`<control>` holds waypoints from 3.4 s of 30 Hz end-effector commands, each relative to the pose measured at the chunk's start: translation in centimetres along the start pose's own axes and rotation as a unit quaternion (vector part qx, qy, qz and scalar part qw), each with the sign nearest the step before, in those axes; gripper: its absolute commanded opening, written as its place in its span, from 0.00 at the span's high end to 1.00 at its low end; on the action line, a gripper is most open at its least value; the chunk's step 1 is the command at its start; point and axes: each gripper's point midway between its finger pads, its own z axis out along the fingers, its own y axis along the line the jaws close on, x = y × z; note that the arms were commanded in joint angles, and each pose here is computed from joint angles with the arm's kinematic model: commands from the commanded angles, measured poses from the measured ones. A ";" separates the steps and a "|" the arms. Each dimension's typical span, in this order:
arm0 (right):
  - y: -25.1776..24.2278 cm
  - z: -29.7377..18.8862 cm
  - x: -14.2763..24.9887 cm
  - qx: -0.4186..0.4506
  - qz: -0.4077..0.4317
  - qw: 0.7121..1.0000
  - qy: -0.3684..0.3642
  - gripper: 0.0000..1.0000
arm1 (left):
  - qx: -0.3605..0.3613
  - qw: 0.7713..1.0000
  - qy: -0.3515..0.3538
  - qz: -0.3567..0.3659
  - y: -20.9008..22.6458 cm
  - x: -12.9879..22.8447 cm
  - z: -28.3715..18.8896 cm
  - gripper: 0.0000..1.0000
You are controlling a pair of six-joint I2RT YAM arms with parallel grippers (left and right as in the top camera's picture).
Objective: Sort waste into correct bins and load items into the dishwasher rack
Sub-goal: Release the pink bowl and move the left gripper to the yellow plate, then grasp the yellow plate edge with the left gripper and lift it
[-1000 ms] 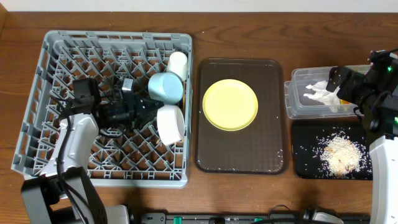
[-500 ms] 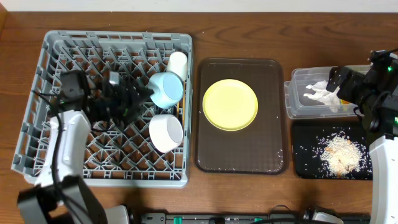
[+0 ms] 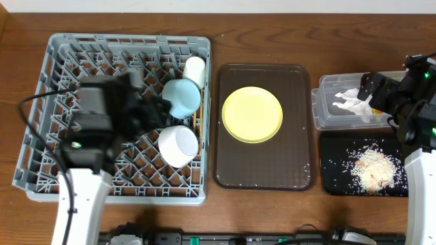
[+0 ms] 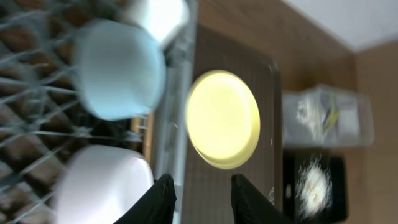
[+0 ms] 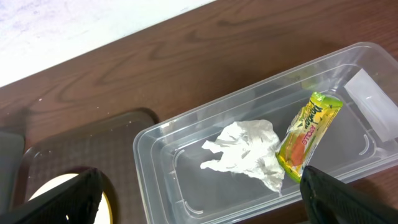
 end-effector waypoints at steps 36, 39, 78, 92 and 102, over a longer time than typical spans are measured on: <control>0.1 -0.4 -0.7 -0.002 -0.006 1.000 -0.009 0.01 | -0.004 0.950 0.191 0.247 -9.6 22.2 23.9 0.94; 0.1 -0.4 -0.7 -0.002 -0.006 1.000 -0.009 0.01 | 0.018 0.941 0.216 0.260 -10.6 24.3 23.2 0.94; 0.1 -0.4 -0.6 -0.002 -0.005 1.000 -0.006 0.01 | -0.245 0.919 0.198 0.236 3.4 15.8 20.0 0.55; 0.1 -0.4 -0.6 -0.002 -0.005 1.000 -0.006 0.01 | -0.162 0.933 0.247 0.206 0.8 18.3 20.7 0.62; 0.1 -0.4 -0.6 -0.002 -0.005 1.000 -0.006 0.01 | -0.157 0.936 0.238 0.208 0.7 18.1 21.2 0.66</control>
